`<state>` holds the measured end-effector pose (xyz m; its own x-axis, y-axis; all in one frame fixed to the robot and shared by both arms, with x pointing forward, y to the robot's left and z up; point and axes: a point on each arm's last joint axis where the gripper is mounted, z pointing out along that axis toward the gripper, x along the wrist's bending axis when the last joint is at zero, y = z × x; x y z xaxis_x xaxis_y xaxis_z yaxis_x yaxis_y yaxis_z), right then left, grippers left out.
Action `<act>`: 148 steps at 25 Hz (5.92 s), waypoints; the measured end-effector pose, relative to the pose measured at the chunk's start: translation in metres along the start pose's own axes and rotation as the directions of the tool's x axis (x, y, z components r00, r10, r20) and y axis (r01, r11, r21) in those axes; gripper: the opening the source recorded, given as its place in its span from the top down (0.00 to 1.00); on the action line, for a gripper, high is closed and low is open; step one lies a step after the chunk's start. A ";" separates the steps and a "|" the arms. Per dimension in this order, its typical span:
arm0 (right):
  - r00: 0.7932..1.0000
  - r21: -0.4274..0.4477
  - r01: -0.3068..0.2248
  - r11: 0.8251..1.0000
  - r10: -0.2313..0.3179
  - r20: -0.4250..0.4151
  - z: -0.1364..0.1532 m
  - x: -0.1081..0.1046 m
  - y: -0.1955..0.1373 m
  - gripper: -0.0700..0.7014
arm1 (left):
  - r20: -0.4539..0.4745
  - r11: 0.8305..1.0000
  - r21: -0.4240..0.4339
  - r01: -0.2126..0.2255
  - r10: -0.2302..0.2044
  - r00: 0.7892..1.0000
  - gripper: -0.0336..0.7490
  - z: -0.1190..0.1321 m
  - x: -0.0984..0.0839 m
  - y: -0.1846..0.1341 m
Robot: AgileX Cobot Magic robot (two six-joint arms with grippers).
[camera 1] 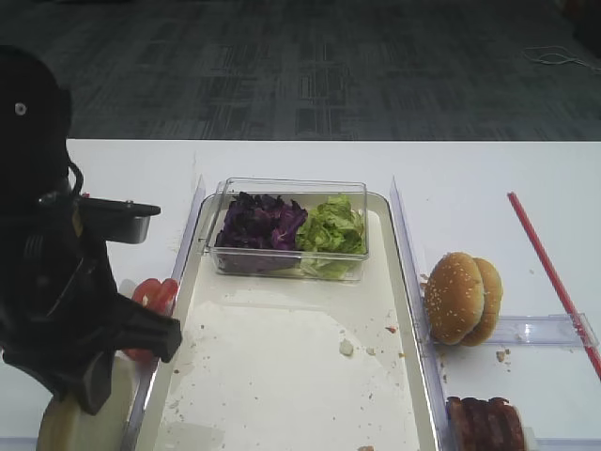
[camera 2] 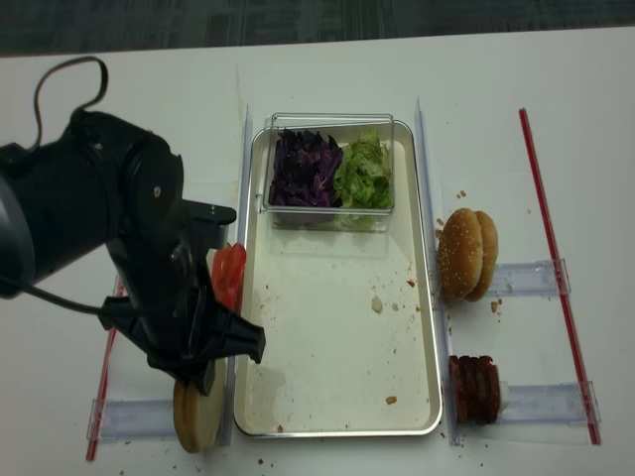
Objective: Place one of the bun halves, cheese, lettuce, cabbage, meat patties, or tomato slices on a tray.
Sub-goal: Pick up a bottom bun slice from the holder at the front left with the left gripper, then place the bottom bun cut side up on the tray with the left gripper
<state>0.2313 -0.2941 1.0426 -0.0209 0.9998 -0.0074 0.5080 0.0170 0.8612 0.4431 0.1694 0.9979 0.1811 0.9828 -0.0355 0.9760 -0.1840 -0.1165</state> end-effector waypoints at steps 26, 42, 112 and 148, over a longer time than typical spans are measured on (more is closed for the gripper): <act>1.000 0.000 -0.002 1.000 0.002 0.000 0.000 0.000 0.000 0.00 | 0.308 0.955 -0.121 -0.271 0.296 0.904 0.81 -0.035 -0.024 0.021; 1.000 0.000 -0.002 1.000 0.002 0.000 0.000 0.000 0.000 0.00 | 0.615 0.953 -0.105 -0.284 0.287 0.735 0.81 0.031 -0.013 0.089; 1.000 0.000 0.002 1.000 -0.002 0.000 0.000 0.000 0.000 0.00 | 0.311 0.949 -0.227 -0.219 0.284 0.907 0.20 -0.045 0.007 0.107; 1.000 0.000 -0.002 1.000 0.002 0.000 0.000 0.000 0.000 0.00 | -0.124 0.923 -0.362 0.128 -0.184 0.975 0.20 -0.108 0.152 0.082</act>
<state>0.2313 -0.2941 1.0426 -0.0200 0.9998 -0.0058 0.5081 0.0151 0.8612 0.5641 0.3050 1.0906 0.0118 0.9938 0.1103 0.9681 -0.0390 0.2477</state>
